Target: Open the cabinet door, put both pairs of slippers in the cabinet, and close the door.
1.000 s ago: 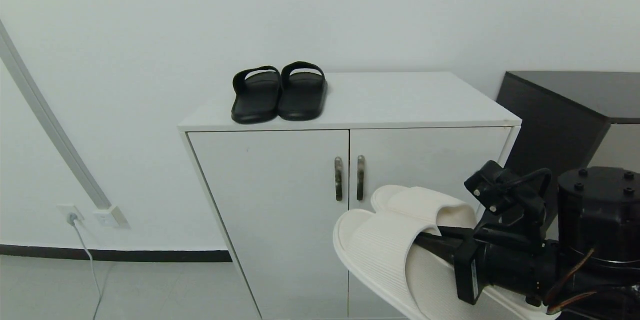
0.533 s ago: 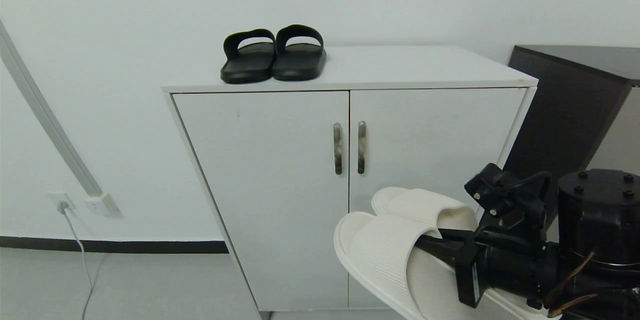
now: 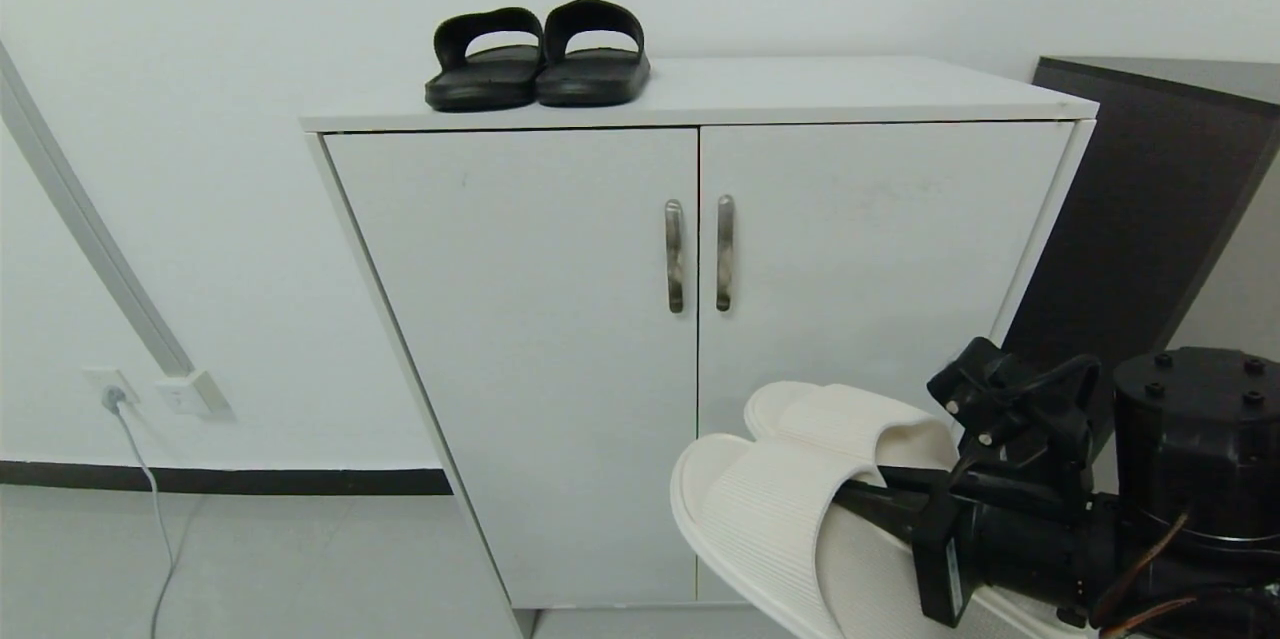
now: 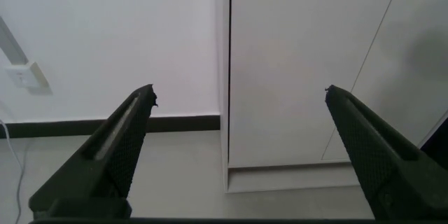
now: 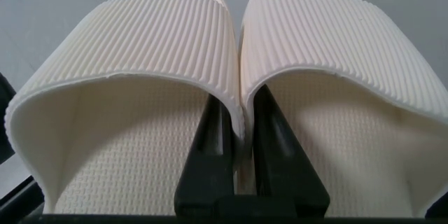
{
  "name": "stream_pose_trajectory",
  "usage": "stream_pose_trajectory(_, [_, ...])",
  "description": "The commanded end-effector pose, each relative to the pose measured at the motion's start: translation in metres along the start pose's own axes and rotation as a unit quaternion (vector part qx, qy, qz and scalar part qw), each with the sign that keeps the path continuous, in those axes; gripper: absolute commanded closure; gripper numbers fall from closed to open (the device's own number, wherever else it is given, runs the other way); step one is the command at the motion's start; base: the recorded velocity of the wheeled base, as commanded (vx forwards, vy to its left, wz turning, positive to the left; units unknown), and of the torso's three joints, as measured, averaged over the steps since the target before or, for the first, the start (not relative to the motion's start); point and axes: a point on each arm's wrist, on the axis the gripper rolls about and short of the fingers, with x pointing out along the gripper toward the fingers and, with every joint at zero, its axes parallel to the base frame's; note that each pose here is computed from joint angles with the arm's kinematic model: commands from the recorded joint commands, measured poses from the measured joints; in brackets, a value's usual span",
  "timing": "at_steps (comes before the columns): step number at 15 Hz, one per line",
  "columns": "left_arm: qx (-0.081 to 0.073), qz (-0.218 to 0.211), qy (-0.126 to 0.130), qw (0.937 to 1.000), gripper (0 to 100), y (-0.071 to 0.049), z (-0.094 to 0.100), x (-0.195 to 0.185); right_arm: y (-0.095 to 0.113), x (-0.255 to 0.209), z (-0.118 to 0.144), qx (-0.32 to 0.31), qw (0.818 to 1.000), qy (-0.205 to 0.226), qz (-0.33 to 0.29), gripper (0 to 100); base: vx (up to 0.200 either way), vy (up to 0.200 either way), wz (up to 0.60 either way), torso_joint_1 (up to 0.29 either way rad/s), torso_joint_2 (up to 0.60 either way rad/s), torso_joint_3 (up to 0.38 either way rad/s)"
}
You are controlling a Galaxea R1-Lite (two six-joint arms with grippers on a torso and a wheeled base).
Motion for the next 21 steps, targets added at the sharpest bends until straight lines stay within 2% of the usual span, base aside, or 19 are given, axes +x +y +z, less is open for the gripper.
stream_pose_trajectory(1, [0.000, 0.000, 0.001, 1.0000, 0, 0.000, 0.000, 0.000, 0.000, 0.000, 0.000, 0.000, 1.000, 0.000, 0.001, 100, 0.000, 0.000, 0.00, 0.000, 0.00, 0.000])
stream_pose_trajectory(4, [-0.006, 0.005, -0.004, 1.0000, 0, 0.000, 0.002, 0.000, 0.000, 0.000, 0.000, 0.000, 1.000, -0.010, 0.001, 100, 0.000, 0.000, 0.00, -0.007, 0.05, 0.056])
stream_pose_trajectory(5, [-0.022, 0.004, -0.020, 0.9995, 0, 0.000, 0.015, -0.003, 0.000, 0.000, 0.000, -0.001, 1.000, -0.013, 0.002, 100, 0.000, 0.000, 0.00, -0.007, 0.14, 0.100])
stream_pose_trajectory(6, [-0.052, -0.004, -0.038, 0.9979, 0, 0.000, 0.039, -0.006, 0.000, 0.000, 0.001, -0.001, 1.000, -0.015, 0.002, 100, 0.000, 0.000, 0.00, 0.002, 0.09, 0.061])
stream_pose_trajectory(7, [-0.061, -0.015, -0.032, 0.9975, 0, 0.001, 0.059, -0.004, 0.000, 0.000, 0.001, -0.002, 1.000, -0.016, 0.002, 100, 0.000, 0.000, 0.00, -0.002, 0.06, 0.036])
stream_pose_trajectory(9, [-0.061, -0.075, 0.012, 0.9953, 0, -0.001, 0.078, 0.012, 0.001, 0.000, 0.001, -0.002, 1.000, -0.016, 0.004, 100, 0.000, 0.000, 0.00, 0.000, 0.00, 0.000])
stream_pose_trajectory(10, [-0.062, -0.116, 0.050, 0.9901, 0, -0.003, 0.091, 0.029, 0.002, 0.000, 0.000, -0.008, 1.000, -0.015, 0.005, 100, 0.000, 0.000, 0.00, 0.000, 0.00, 0.000])
stream_pose_trajectory(12, [-0.067, -0.199, 0.082, 0.9742, 0, -0.010, 0.111, 0.062, 0.002, 0.000, -0.001, -0.014, 1.000, -0.014, 0.005, 100, 0.000, 0.000, 0.00, 0.000, 0.00, 0.000])
stream_pose_trajectory(14, [-0.068, -0.239, 0.076, 0.9656, 0, -0.015, 0.122, 0.090, 0.002, -0.001, -0.002, -0.015, 1.000, -0.013, 0.013, 100, 0.000, 0.000, 0.00, 0.000, 0.00, 0.000])
stream_pose_trajectory(15, [-0.063, -0.281, 0.058, 0.9560, 0, -0.022, 0.132, 0.113, 0.002, -0.001, -0.002, -0.015, 1.000, -0.012, 0.017, 100, 0.000, 0.000, 0.00, 0.000, 0.00, 0.000])
stream_pose_trajectory(16, [-0.061, -0.300, 0.049, 0.9506, 0, -0.028, 0.140, 0.127, 0.002, -0.001, -0.002, -0.015, 1.000, -0.011, 0.017, 100, 0.000, 0.000, 0.00, 0.000, 0.00, 0.000])
stream_pose_trajectory(18, [-0.057, -0.342, 0.037, 0.9373, 0, -0.044, 0.160, 0.150, 0.002, -0.001, -0.003, -0.014, 1.000, -0.011, 0.017, 100, 0.000, 0.000, 0.00, 0.000, 0.00, 0.000])
stream_pose_trajectory(21, [-0.054, -0.392, 0.034, 0.9178, 0, -0.073, 0.180, 0.171, 0.002, 0.001, -0.003, -0.014, 1.000, -0.009, 0.017, 100, 0.000, 0.000, 0.00, 0.000, 0.00, 0.000])
